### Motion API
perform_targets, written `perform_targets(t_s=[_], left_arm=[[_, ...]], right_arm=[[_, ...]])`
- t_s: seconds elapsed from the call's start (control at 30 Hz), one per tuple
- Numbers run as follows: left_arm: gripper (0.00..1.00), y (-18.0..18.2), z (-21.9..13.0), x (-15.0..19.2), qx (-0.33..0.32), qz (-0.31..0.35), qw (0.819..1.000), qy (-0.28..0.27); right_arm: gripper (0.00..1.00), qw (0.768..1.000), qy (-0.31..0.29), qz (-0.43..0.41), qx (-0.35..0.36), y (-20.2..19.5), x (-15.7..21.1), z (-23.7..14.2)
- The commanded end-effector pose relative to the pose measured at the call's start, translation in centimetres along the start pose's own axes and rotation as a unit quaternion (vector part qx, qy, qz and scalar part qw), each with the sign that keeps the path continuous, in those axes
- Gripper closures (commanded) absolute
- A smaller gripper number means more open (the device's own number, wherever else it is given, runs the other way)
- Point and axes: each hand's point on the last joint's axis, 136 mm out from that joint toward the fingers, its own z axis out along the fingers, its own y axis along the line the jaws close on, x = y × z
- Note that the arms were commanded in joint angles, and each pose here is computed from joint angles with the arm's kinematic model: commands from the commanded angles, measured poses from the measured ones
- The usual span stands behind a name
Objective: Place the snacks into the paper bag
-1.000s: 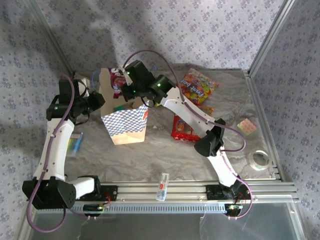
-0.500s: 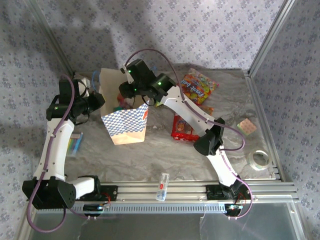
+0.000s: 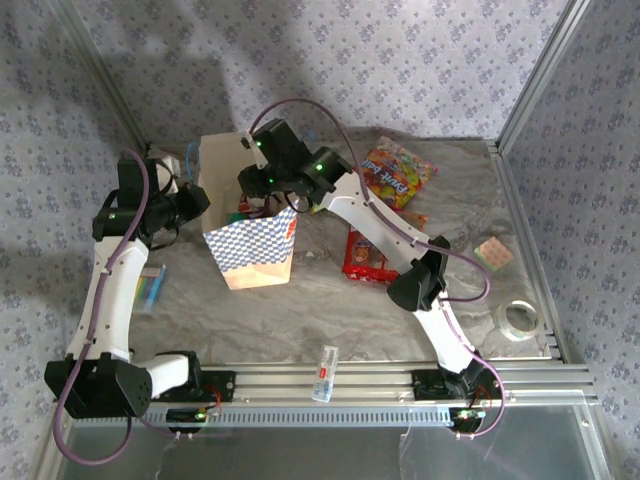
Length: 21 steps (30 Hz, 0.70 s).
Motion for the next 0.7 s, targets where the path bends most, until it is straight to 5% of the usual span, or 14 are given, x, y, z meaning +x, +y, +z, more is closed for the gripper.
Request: perform_targets(t_s=[0.0,0.67], left_arm=[[0.79,-1.3,-0.9,-1.1,0.015,0.011,1.0,-0.019],[0.78,-1.2,-1.4,-1.0,0.014,0.009,1.0,-0.025]], right_arm=[[0.62,1.0,-0.027,-0.014,-0.001,0.9,-1.6,-3.5],[0.56,0.995,-0.07,-0.055,0.033,1.1,-1.5,-10.1]])
